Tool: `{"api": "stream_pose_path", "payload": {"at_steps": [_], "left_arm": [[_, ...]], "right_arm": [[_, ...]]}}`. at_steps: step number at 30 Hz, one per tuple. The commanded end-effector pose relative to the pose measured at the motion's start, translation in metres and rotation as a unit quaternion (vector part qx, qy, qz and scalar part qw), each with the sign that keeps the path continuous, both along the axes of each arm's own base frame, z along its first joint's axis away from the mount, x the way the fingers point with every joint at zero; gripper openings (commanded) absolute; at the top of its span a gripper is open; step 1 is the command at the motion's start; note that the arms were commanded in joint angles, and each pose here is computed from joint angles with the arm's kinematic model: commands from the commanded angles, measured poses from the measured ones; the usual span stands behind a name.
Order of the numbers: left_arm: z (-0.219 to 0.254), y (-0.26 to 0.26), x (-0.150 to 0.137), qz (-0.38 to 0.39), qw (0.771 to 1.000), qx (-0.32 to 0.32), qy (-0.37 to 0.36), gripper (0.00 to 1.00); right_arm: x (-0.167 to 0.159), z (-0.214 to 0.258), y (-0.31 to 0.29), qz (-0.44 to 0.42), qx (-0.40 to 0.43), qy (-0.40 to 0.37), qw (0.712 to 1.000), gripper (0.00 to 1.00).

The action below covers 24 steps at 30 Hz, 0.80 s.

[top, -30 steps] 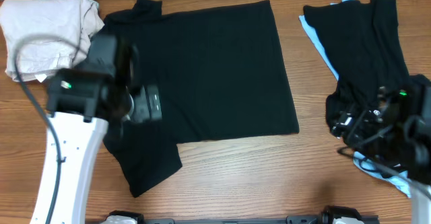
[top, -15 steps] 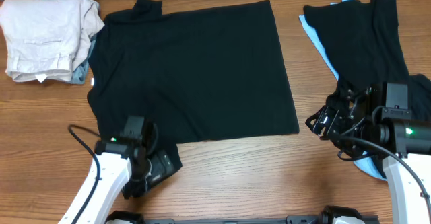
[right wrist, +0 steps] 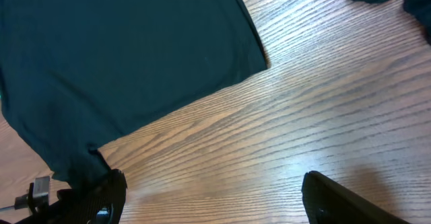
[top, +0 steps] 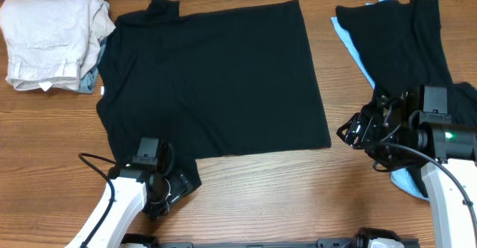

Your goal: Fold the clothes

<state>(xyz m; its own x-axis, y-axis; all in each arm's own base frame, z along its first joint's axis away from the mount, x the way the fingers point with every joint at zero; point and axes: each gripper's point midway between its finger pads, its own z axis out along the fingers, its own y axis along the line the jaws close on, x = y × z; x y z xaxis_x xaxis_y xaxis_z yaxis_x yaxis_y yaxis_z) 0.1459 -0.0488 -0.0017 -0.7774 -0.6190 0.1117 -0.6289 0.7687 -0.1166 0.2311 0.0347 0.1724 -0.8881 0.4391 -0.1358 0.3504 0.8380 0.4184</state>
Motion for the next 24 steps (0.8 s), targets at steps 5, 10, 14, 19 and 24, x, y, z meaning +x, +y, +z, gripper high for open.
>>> {"api": "stream_pose_path", "payload": {"at_steps": [5, 10, 14, 19, 24], "left_arm": [[-0.016, 0.011, 0.0, 0.04, 0.998, 0.031, 0.027, 0.71], [-0.024, 0.01, -0.002, 0.041, 0.998, 0.032, 0.042, 0.46], [-0.025, 0.01, 0.006, 0.042, 0.998, 0.032, 0.028, 0.18], [-0.021, 0.009, 0.016, 0.037, 0.999, 0.029, 0.012, 0.04], [0.006, 0.001, 0.049, -0.046, 0.998, 0.013, -0.033, 0.04]], "right_arm": [[0.003, 0.0, 0.002, 0.008, 0.002, -0.008, 1.0, 0.88], [0.006, -0.002, 0.002, 0.008, 0.002, -0.007, 1.0, 0.88], [0.008, -0.004, 0.001, 0.008, 0.003, -0.004, 1.0, 0.88], [0.01, -0.003, 0.001, 0.008, 0.002, -0.009, 1.0, 0.87], [0.017, -0.006, 0.0, 0.008, 0.001, -0.014, 1.0, 0.73]]}}
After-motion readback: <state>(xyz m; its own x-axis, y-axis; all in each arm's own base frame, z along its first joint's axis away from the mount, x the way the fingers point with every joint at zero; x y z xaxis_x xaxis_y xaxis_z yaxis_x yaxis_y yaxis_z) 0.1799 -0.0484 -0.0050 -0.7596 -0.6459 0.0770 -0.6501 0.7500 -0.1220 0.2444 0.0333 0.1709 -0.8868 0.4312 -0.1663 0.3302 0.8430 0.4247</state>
